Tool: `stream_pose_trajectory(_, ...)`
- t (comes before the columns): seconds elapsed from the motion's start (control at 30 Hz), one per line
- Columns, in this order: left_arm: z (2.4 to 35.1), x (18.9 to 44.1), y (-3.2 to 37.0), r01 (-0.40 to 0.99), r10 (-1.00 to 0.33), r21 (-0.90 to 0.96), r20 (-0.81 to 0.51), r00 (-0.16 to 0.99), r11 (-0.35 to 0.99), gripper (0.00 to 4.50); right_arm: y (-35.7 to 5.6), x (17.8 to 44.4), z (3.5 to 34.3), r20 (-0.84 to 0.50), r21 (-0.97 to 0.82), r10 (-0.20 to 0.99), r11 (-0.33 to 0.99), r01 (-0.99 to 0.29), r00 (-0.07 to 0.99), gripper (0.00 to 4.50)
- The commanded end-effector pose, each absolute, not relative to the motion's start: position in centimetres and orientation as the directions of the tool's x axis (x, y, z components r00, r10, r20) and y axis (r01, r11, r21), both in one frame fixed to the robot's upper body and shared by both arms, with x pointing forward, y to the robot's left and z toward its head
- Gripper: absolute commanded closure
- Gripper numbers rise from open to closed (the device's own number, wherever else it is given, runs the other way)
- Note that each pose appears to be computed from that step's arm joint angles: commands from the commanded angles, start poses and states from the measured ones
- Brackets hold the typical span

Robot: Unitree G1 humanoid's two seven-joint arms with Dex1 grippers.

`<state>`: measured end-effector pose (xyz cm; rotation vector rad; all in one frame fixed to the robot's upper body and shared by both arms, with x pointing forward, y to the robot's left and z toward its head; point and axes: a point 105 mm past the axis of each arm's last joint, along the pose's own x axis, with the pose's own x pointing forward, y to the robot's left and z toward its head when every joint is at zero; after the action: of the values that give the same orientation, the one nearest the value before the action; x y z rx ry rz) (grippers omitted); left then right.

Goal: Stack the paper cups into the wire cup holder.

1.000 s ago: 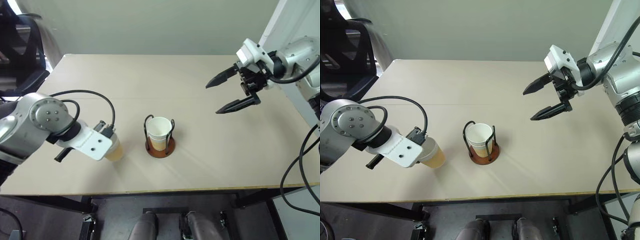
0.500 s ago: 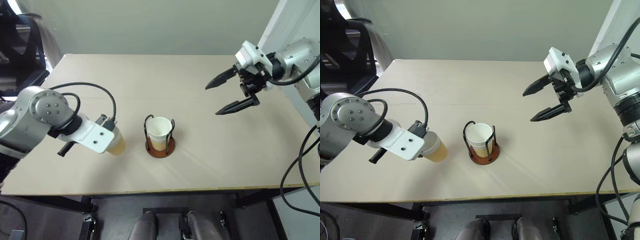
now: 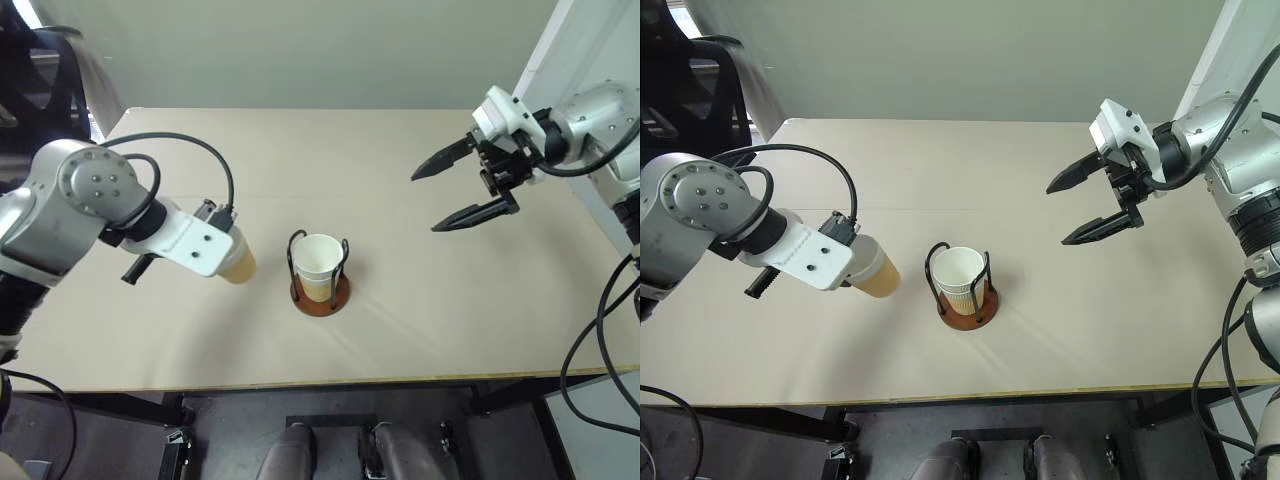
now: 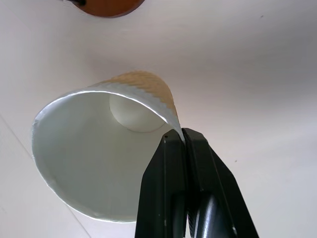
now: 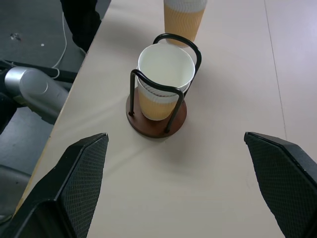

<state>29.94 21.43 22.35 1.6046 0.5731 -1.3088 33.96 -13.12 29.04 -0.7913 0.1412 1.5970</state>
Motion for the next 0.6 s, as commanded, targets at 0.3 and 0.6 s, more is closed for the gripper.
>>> stream_pose_trajectory(0.3,22.4,29.2,21.9,0.829,-0.181,0.342,-0.939,0.291,-0.442,4.47,-12.0,34.0,33.5,-0.464,-0.465,0.884,-0.186,-0.865,0.059,0.00)
stream_pose_trajectory(0.6,23.3,29.7,21.8,0.820,-0.184,0.367,-0.930,0.318,-0.439,4.47,-11.9,33.8,33.7,-0.456,-0.472,0.888,-0.190,-0.861,0.054,0.00)
